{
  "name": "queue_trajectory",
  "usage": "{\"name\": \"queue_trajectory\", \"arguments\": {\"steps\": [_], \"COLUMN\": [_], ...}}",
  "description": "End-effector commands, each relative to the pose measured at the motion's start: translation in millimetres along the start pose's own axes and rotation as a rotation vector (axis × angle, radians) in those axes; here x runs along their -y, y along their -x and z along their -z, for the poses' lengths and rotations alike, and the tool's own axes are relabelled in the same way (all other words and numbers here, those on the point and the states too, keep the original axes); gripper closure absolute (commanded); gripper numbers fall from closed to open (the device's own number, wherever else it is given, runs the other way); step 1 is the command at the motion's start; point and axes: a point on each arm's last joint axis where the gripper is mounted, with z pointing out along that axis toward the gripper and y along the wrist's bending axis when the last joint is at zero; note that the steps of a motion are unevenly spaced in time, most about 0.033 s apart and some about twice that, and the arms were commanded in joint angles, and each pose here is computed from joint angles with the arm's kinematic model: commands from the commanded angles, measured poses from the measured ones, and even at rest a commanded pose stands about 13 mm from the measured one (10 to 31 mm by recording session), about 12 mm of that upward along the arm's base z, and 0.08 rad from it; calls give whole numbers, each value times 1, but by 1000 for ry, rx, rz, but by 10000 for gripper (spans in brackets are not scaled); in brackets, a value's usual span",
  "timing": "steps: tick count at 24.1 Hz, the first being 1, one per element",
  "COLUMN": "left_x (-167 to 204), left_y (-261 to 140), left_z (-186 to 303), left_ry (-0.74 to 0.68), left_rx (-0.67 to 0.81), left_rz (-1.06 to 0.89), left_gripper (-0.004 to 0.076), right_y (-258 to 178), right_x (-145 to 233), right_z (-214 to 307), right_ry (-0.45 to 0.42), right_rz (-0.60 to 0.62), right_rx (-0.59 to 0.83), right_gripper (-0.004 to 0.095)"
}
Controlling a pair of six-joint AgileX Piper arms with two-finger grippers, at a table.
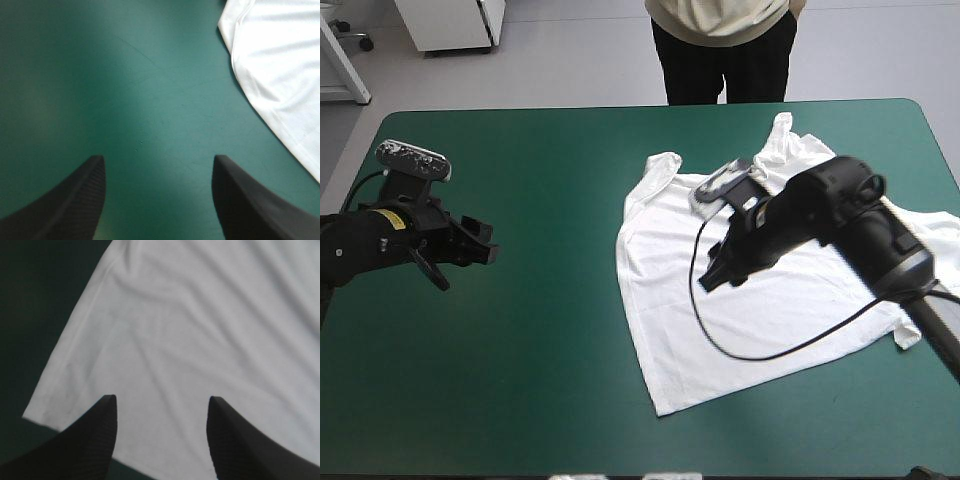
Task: Fold the cloth
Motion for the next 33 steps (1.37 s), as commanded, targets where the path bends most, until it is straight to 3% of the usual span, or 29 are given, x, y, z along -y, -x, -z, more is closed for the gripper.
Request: {"name": "queue_trajectory", "arguments": {"steps": [1, 6, 10, 15, 23, 27, 33], "left_x": [1, 0, 0, 0, -1, -2, -1], "left_y": [9, 9, 9, 9, 11, 13, 24], "left_z": [13, 12, 11, 11, 4, -6, -30], "left_ry": [4, 5, 6, 5, 3, -1, -57], "left_rx": [96, 92, 89, 85, 72, 49, 63], "left_rz": [7, 7, 6, 6, 8, 10, 37], "left_gripper": [276, 276, 276, 276, 276, 276, 276], "right_y": [-11, -31, -40, -42, -47, -64, -92], "right_x": [-37, -108, -139, -154, -157, -148, -144], "right_z": [-17, -51, -71, -105, -145, -166, -180], "right_ry": [48, 160, 194, 237, 210, 140, 156], "right_rz": [104, 304, 404, 396, 382, 349, 334], "right_rx": [-60, -98, -163, -256, -342, -317, -407], "right_gripper": [403, 403, 379, 290, 296, 429, 925]}}
